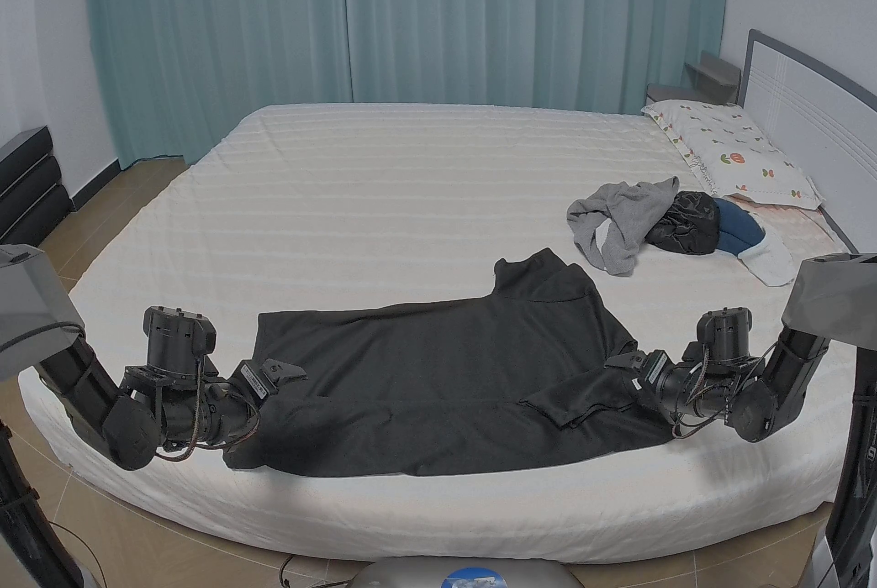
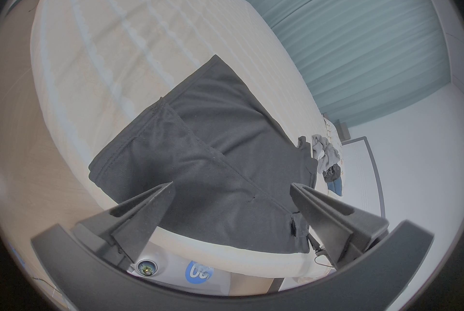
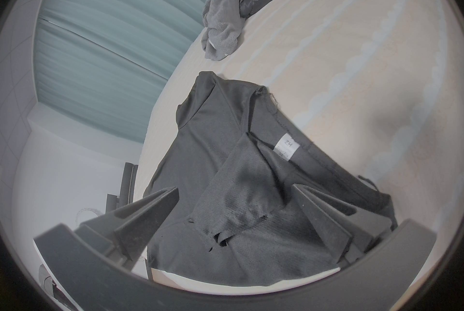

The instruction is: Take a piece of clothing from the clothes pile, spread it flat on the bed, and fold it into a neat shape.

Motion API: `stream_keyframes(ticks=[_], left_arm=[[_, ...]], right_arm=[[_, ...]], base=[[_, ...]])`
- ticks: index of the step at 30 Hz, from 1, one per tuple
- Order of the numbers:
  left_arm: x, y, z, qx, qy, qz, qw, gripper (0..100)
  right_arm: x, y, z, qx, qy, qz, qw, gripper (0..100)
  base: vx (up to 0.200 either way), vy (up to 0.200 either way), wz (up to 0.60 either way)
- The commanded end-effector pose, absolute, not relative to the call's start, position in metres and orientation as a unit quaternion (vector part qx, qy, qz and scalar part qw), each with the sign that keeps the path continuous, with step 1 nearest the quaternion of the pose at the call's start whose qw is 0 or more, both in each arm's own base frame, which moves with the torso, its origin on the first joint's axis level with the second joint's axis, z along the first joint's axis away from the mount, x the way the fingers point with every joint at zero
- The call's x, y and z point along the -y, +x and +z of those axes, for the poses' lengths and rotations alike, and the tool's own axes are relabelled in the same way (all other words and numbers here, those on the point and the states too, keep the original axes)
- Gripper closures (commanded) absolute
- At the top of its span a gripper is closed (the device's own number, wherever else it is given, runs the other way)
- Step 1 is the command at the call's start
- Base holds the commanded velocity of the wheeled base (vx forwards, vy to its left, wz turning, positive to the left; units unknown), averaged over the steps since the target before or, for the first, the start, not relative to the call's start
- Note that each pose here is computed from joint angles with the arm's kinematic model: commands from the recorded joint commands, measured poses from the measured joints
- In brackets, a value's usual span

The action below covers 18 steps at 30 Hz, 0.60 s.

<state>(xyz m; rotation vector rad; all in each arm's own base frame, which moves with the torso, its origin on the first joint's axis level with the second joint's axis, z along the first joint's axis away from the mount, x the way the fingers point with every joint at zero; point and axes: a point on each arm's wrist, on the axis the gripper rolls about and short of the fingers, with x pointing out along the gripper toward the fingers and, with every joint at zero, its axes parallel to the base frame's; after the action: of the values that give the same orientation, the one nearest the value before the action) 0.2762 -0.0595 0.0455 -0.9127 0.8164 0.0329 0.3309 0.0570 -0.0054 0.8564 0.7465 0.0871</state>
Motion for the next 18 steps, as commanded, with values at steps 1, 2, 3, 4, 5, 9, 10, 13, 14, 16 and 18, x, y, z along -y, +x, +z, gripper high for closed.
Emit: stream_keyframes(ticks=[1, 2, 3, 4, 5, 9, 10, 13, 14, 16, 18], left_arm=[[0.0631, 0.2747, 0.0432, -0.390, -0.426, 0.012, 0.817, 0], [0.0632, 0.2750, 0.0415, -0.392, -0.425, 0.014, 0.816, 0], [0.0632, 0.2753, 0.0393, -0.395, -0.424, 0.016, 0.815, 0], [0.0632, 0.2754, 0.0384, -0.397, -0.424, 0.017, 0.814, 0], [0.0633, 0.2756, 0.0371, -0.398, -0.423, 0.018, 0.813, 0], [0.0630, 0.2761, 0.0365, -0.399, -0.424, 0.019, 0.813, 0], [0.0630, 0.2761, 0.0365, -0.399, -0.424, 0.019, 0.813, 0], [0.0621, 0.2763, 0.0365, -0.398, -0.424, 0.020, 0.813, 0], [0.0618, 0.2768, 0.0368, -0.397, -0.425, 0.020, 0.813, 0], [0.0613, 0.2769, 0.0368, -0.397, -0.424, 0.021, 0.814, 0], [0.0614, 0.2770, 0.0359, -0.398, -0.424, 0.021, 0.813, 0]], right_arm=[[-0.0599, 0.3340, -0.0163, -0.362, 0.405, 0.046, 0.838, 0], [-0.0600, 0.3342, -0.0164, -0.362, 0.406, 0.048, 0.838, 0], [-0.0603, 0.3347, -0.0170, -0.362, 0.407, 0.051, 0.837, 0], [-0.0603, 0.3347, -0.0179, -0.363, 0.407, 0.052, 0.836, 0], [-0.0604, 0.3348, -0.0192, -0.365, 0.407, 0.053, 0.836, 0], [-0.0606, 0.3356, -0.0227, -0.368, 0.406, 0.052, 0.835, 0], [-0.0612, 0.3363, -0.0232, -0.368, 0.406, 0.053, 0.835, 0], [-0.0609, 0.3376, -0.0261, -0.369, 0.405, 0.051, 0.835, 0], [-0.0604, 0.3380, -0.0259, -0.368, 0.406, 0.051, 0.835, 0], [-0.0605, 0.3384, -0.0257, -0.367, 0.406, 0.051, 0.835, 0], [-0.0609, 0.3383, -0.0257, -0.367, 0.405, 0.051, 0.836, 100]], base=[[0.000, 0.000, 0.00], [0.000, 0.000, 0.00], [0.000, 0.000, 0.00], [0.000, 0.000, 0.00], [0.000, 0.000, 0.00], [0.000, 0.000, 0.00], [0.000, 0.000, 0.00], [0.000, 0.000, 0.00], [0.000, 0.000, 0.00], [0.000, 0.000, 0.00], [0.000, 0.000, 0.00]])
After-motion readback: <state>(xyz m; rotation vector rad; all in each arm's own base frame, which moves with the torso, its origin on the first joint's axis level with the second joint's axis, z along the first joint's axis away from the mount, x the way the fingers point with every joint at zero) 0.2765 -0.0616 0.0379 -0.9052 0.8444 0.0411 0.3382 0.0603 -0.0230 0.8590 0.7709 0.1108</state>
